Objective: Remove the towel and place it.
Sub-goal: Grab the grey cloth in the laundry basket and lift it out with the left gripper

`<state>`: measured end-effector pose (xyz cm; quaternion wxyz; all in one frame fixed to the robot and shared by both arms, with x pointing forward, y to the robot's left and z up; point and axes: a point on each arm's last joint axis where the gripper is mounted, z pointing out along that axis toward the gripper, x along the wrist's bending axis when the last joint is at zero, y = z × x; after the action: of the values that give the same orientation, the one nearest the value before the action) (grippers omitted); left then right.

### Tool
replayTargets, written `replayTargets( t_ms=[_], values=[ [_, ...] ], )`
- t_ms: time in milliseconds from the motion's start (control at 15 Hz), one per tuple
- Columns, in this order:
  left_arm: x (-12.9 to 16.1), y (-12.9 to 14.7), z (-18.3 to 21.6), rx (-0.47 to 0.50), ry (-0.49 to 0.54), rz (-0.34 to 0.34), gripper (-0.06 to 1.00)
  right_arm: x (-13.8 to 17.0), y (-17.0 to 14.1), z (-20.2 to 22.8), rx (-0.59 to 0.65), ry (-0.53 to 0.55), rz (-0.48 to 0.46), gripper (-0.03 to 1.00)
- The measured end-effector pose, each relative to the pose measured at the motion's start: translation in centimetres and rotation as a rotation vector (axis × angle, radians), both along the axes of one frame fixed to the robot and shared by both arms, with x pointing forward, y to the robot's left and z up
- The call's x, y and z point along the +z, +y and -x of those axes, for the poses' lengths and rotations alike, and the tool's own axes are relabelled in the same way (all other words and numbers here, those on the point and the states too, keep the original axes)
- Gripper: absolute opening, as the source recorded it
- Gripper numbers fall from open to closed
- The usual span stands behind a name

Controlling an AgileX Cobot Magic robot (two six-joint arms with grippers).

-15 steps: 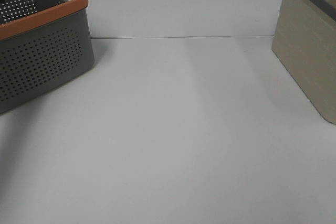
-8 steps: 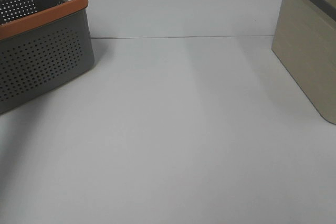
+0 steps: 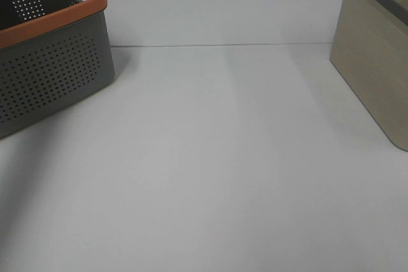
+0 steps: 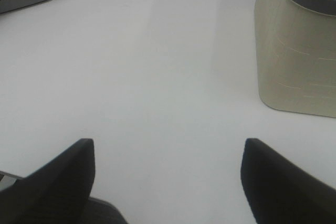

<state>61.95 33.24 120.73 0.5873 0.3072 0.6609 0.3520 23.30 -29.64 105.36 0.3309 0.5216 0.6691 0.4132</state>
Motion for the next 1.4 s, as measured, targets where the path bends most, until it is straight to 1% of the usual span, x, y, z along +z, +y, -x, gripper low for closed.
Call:
replayTargets(
  t_ms=[200,267,467,533,600,733,933,1067,1133,1200,1333,1400],
  values=[
    [3.1,-0.6,1.3,-0.053,-0.219,-0.041,0.0,0.0,0.0,0.0,-0.001,0.0,0.001,0.76],
    [3.9,-0.7,1.7,-0.063,-0.267,-0.047,0.0,0.0,0.0,0.0,-0.001,0.0,0.001,0.76],
    [6.2,-1.1,2.4,-0.08,-0.36,-0.058,0.0,0.0,0.0,0.0,-0.001,0.0,0.001,0.76],
    [7.1,-1.7,2.6,-0.098,-0.398,-0.064,0.0,0.0,0.0,0.0,-0.001,0.0,0.001,0.76],
    [9.3,-3.8,3.3,-0.159,-0.484,-0.078,0.0,0.0,0.0,0.0,-0.001,0.0,0.001,0.76],
    [11.4,-6.1,4.3,-0.224,-0.562,-0.093,0.0,0.0,0.0,0.0,-0.001,0.0,0.001,0.76],
    [13.6,-8.2,5.5,-0.279,-0.635,-0.107,0.0,0.0,0.0,0.0,-0.001,0.0,0.001,0.76],
    [14.8,-9.2,6.1,-0.307,-0.677,-0.099,0.0,0.0,0.0,0.0,-0.001,0.0,0.001,0.76],
    [14.7,-9.7,6.1,-0.323,-0.672,-0.087,0.0,0.0,0.0,0.0,-0.001,0.0,0.001,0.76],
    [14.5,-10.4,6.0,-0.337,-0.646,-0.077,0.0,0.0,0.0,0.0,-0.001,0.0,0.001,0.76],
    [13.6,-12.3,5.7,-0.37,-0.559,-0.081,0.0,0.0,0.0,0.0,-0.001,0.0,0.001,0.76],
    [13.4,-12.8,5.7,-0.377,-0.537,-0.086,0.0,0.0,0.0,0.0,-0.001,0.0,0.001,0.76]
  ],
)
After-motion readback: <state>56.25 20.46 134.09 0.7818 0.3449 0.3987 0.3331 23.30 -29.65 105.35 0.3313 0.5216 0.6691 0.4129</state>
